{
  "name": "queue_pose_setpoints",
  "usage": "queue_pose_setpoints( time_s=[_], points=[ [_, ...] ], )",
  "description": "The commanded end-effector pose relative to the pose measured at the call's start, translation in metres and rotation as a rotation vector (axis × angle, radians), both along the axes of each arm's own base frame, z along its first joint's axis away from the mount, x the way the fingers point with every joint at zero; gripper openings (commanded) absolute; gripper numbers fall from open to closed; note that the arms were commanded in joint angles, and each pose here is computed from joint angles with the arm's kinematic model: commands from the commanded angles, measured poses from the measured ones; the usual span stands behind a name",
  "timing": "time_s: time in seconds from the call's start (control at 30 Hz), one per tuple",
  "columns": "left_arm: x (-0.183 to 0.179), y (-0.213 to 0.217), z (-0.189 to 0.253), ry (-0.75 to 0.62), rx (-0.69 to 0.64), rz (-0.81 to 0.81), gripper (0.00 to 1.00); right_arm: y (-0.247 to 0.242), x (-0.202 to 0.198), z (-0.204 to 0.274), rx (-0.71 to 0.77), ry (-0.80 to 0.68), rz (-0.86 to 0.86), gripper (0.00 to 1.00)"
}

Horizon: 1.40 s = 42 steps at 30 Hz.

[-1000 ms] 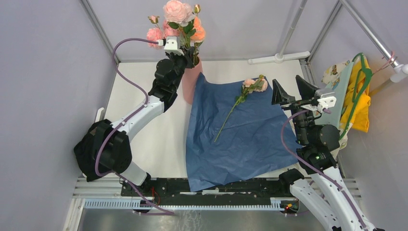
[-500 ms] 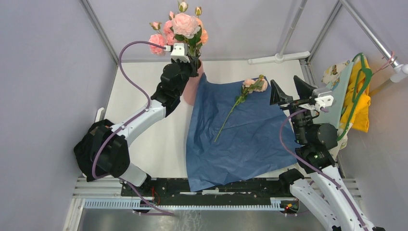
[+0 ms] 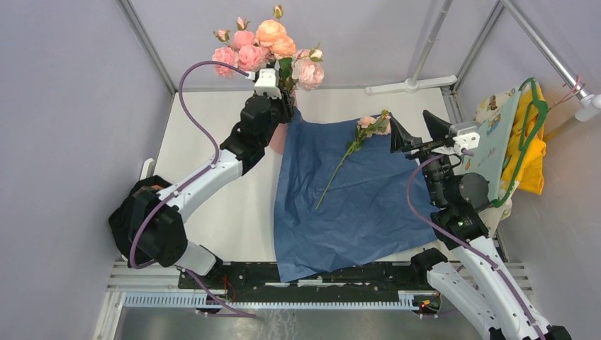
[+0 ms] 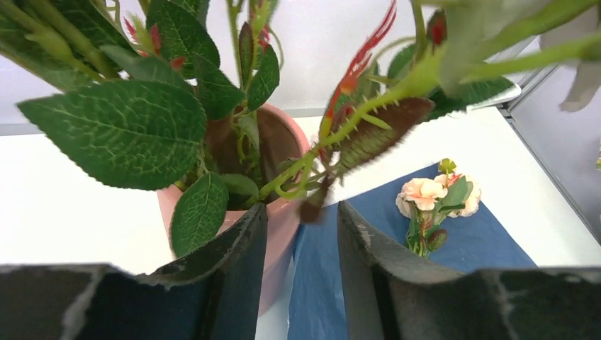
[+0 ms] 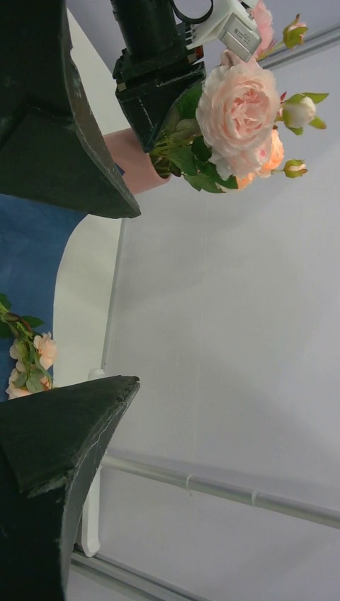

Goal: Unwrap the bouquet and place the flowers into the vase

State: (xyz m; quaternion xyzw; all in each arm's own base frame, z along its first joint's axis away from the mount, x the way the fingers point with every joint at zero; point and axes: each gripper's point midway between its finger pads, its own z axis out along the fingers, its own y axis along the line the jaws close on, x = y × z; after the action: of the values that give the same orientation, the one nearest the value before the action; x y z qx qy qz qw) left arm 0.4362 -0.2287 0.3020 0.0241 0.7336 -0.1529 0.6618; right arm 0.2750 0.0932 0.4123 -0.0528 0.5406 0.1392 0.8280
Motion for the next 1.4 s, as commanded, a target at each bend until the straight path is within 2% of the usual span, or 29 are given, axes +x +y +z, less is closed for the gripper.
queue_pose_setpoints(
  time_s=[0.0,0.27,0.43,0.53,0.67,0.93,1.2,1.37],
  points=[
    [-0.006,0.010,0.031,-0.037,-0.068,0.048,0.48,0.004,-0.002,0.011,0.015,-0.027,0.026,0.87],
    [-0.006,0.010,0.035,-0.023,-0.062,0.051,0.55,0.009,0.005,0.004,0.002,-0.003,0.038,0.88],
    [-0.011,0.014,0.050,-0.031,-0.071,0.051,0.64,0.018,0.019,-0.008,-0.013,0.055,0.056,0.88],
    [-0.017,0.017,0.060,-0.034,-0.077,0.052,0.77,0.026,0.029,-0.017,-0.023,0.099,0.072,0.88],
    [-0.026,0.023,0.077,-0.046,-0.089,0.051,0.81,0.036,0.043,-0.031,-0.031,0.157,0.097,0.88],
    [-0.058,0.036,0.115,-0.090,-0.150,0.025,0.82,0.052,0.081,-0.080,-0.037,0.364,0.093,0.88],
    [-0.110,0.058,0.136,-0.063,-0.207,0.107,0.81,0.070,0.120,-0.159,0.007,0.627,0.108,0.86],
    [-0.160,0.039,0.153,-0.059,-0.273,0.001,0.79,0.067,0.141,-0.197,0.072,0.725,0.099,0.85]
  ],
)
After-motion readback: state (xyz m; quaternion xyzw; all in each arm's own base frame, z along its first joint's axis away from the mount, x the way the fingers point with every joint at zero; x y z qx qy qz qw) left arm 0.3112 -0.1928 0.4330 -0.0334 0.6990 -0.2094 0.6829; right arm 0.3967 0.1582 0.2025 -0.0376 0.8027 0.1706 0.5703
